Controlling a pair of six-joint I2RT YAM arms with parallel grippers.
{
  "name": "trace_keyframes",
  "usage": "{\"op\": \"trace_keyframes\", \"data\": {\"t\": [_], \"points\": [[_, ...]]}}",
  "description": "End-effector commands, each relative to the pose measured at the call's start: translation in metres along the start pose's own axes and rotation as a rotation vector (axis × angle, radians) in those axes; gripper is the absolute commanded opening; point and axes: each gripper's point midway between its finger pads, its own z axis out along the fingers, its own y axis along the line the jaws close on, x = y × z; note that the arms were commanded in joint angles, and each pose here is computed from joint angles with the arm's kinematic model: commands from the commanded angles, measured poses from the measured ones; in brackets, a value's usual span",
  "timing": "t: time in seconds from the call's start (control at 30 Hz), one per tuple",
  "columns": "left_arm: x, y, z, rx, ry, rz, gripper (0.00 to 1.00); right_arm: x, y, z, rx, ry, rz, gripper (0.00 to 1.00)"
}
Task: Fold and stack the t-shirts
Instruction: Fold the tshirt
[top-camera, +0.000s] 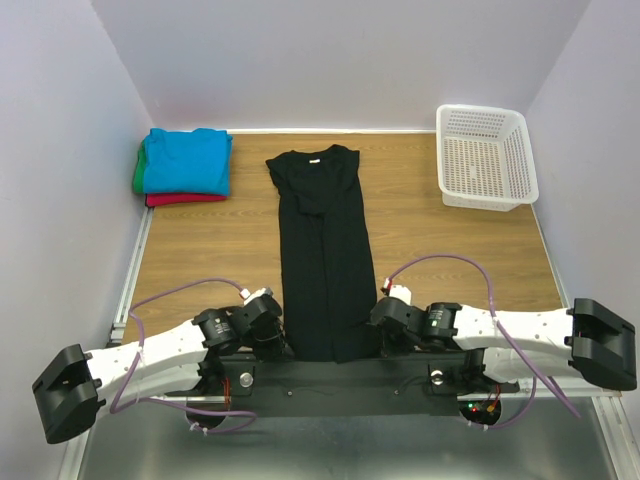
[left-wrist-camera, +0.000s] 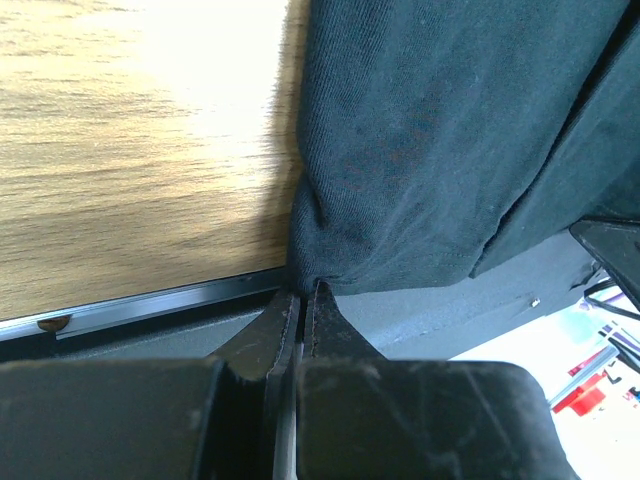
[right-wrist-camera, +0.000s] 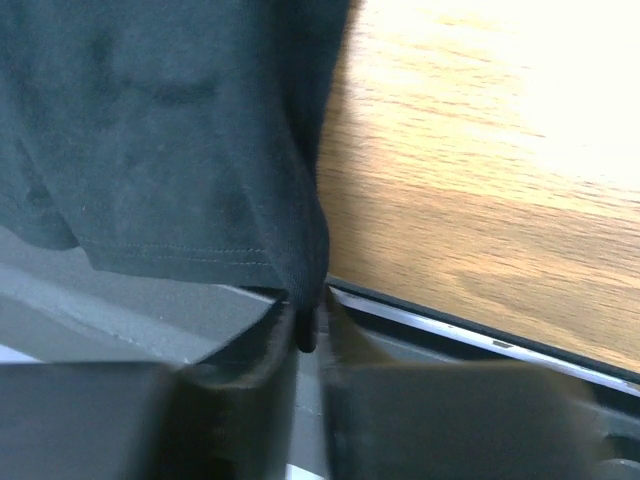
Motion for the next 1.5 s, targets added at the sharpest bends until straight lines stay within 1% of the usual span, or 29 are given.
{"op": "trace_keyframes", "data": {"t": [0.0,0.03,0.13,0.2,0.3,0.33,0.4,0.43,0.47,0.5,0.53,0.57,0.6,0.67,0.7,0.77,0.83,0.87,0.9,0.97,1.0,1.07,1.13,1.17,1.3,1.47], "points": [[0.003,-0.005,-0.002,0.025,0.01,0.003,0.0,-0.004,0.029,-0.008,-0.102,0.018,-0.001,0.05],[0.003,-0.005,-0.003,0.028,0.014,0.001,0.0,-0.001,0.03,-0.009,-0.109,0.03,0.001,0.0],[0.005,-0.005,-0.007,0.036,0.02,-0.012,0.0,0.017,0.03,-0.014,-0.15,0.112,0.018,0.0],[0.005,-0.009,-0.011,0.06,0.019,-0.027,0.0,0.024,0.029,-0.018,-0.175,0.141,0.026,0.01],[-0.001,-0.026,-0.022,0.126,-0.012,-0.042,0.0,0.011,0.037,-0.028,-0.22,0.079,0.031,0.0],[-0.004,-0.031,-0.026,0.144,-0.025,-0.045,0.0,0.001,0.049,-0.037,-0.251,0.044,0.028,0.01],[-0.013,-0.04,-0.034,0.176,-0.075,-0.047,0.0,-0.019,0.053,-0.038,-0.225,-0.039,0.006,0.01],[-0.018,-0.049,-0.041,0.196,-0.095,-0.051,0.0,-0.031,0.065,-0.044,-0.238,-0.075,0.001,0.0],[-0.021,-0.053,-0.044,0.205,-0.114,-0.051,0.0,-0.037,0.067,-0.045,-0.226,-0.098,-0.011,0.0],[-0.028,-0.063,-0.051,0.227,-0.147,-0.048,0.0,-0.045,0.063,-0.036,-0.162,-0.123,-0.031,0.0],[-0.036,-0.066,-0.054,0.227,-0.187,-0.046,0.0,-0.051,0.065,-0.035,-0.142,-0.139,-0.034,0.0],[-0.042,-0.07,-0.057,0.231,-0.216,-0.047,0.0,-0.066,0.074,-0.039,-0.141,-0.168,-0.021,0.0],[-0.055,-0.077,-0.064,0.229,-0.281,-0.057,0.0,-0.074,0.072,-0.034,-0.107,-0.19,-0.021,0.0],[-0.071,-0.086,-0.069,0.224,-0.35,-0.051,0.0,-0.1,0.08,-0.04,-0.106,-0.254,0.018,0.0],[-0.092,-0.098,-0.082,0.239,-0.435,-0.065,0.0,-0.114,0.078,-0.04,-0.078,-0.298,0.029,0.0],[-0.112,-0.106,-0.088,0.214,-0.508,-0.039,0.0,-0.132,0.081,-0.047,-0.067,-0.357,0.044,0.0],[-0.133,-0.125,-0.1,0.24,-0.576,-0.031,0.0,-0.152,0.085,-0.052,-0.052,-0.41,0.052,0.01],[-0.147,-0.123,-0.102,0.218,-0.609,-0.019,0.0,-0.162,0.081,-0.053,-0.035,-0.431,0.066,0.0],[-0.155,-0.132,-0.1,0.22,-0.608,-0.01,0.0,-0.173,0.084,-0.058,-0.035,-0.459,0.071,0.01],[-0.17,-0.129,-0.091,0.176,-0.614,0.01,0.0,-0.191,0.08,-0.056,-0.001,-0.489,0.08,0.0],[-0.182,-0.132,-0.092,0.185,-0.633,-0.007,0.0,-0.199,0.077,-0.056,0.015,-0.509,0.076,0.0],[-0.195,-0.134,-0.087,0.171,-0.639,0.01,0.0,-0.221,0.08,-0.056,0.02,-0.541,0.09,0.0],[-0.212,-0.142,-0.09,0.19,-0.659,0.003,0.0,-0.236,0.087,-0.057,0.006,-0.561,0.08,0.0],[-0.217,-0.139,-0.084,0.167,-0.656,0.007,0.0,-0.244,0.082,-0.051,0.025,-0.56,0.088,0.01],[-0.241,-0.148,-0.082,0.176,-0.673,0.017,0.0,-0.273,0.08,-0.044,0.042,-0.58,0.072,0.0],[-0.27,-0.144,-0.075,0.129,-0.685,0.027,0.0,-0.307,0.069,-0.039,0.062,-0.613,0.084,0.0]]}}
